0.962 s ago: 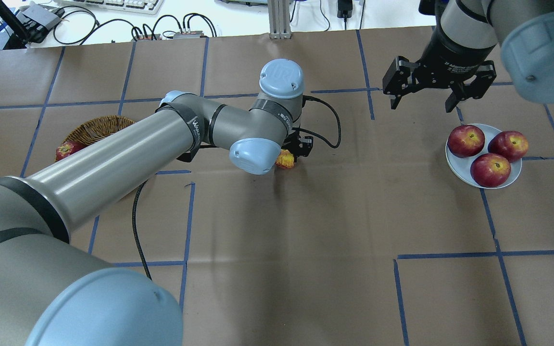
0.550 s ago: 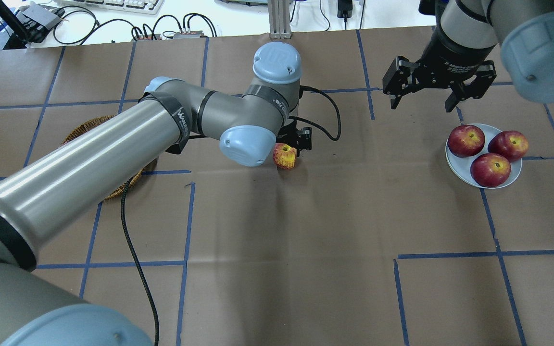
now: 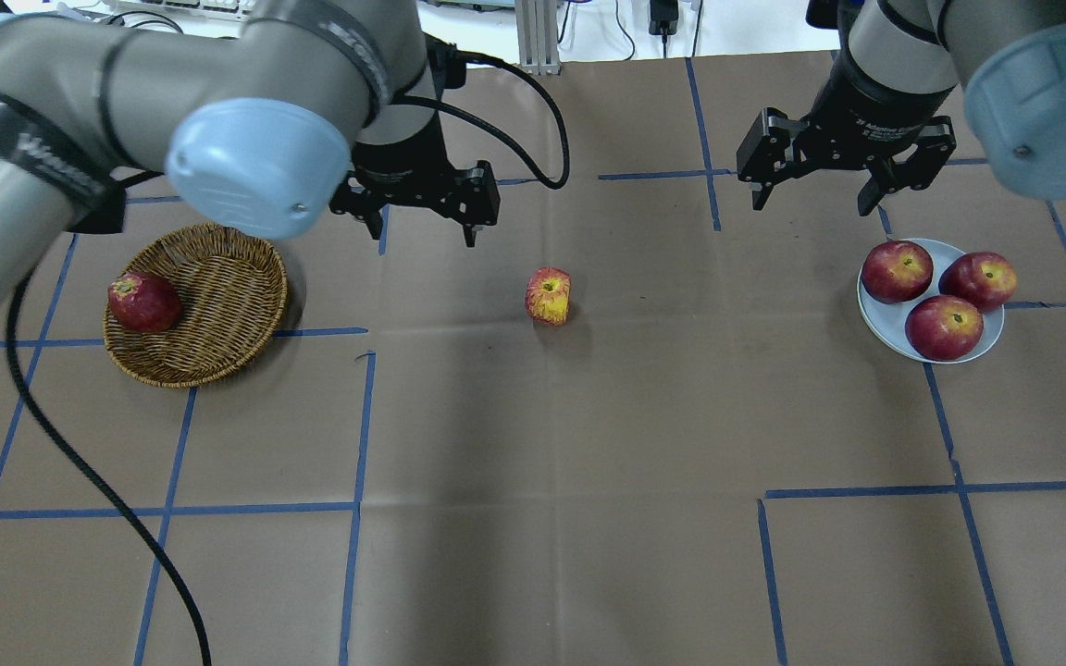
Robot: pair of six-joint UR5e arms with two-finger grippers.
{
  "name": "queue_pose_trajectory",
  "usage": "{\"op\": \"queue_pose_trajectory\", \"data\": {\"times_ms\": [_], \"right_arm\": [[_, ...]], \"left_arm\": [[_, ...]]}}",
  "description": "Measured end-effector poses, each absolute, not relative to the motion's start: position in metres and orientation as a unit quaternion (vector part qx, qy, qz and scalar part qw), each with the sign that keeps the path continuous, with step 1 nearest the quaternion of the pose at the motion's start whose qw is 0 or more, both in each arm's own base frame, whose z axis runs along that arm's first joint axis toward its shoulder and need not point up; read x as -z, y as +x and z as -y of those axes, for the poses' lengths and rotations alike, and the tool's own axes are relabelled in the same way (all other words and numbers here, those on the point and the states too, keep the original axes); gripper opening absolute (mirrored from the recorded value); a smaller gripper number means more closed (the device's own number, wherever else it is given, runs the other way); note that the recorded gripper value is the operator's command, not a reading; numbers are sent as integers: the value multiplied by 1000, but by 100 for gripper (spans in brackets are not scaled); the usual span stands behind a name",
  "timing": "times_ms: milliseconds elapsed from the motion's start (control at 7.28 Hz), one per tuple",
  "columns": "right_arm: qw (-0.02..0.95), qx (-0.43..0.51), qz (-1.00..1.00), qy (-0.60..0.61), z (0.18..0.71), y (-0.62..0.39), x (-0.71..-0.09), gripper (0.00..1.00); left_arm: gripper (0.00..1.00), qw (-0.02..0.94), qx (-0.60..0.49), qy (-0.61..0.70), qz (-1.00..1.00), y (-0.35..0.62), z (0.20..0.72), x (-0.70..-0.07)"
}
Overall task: Transfer apple from basket to plate
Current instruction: 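Withdraw the left gripper back above the basket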
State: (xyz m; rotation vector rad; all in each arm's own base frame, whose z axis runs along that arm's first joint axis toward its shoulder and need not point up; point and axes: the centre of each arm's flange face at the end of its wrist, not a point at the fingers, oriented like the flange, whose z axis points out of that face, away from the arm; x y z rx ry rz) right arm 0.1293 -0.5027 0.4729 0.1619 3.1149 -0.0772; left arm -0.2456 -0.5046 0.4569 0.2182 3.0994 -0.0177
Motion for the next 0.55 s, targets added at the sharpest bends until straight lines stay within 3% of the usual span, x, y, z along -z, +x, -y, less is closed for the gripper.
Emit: {"op": "queue_pose_trajectory", "data": {"times_ms": [550], "right_arm": [[4,32,-998,48,505,131,-480,100]], "left_arm": [[99,18,10,53,-998,-133,455,-526]]}}
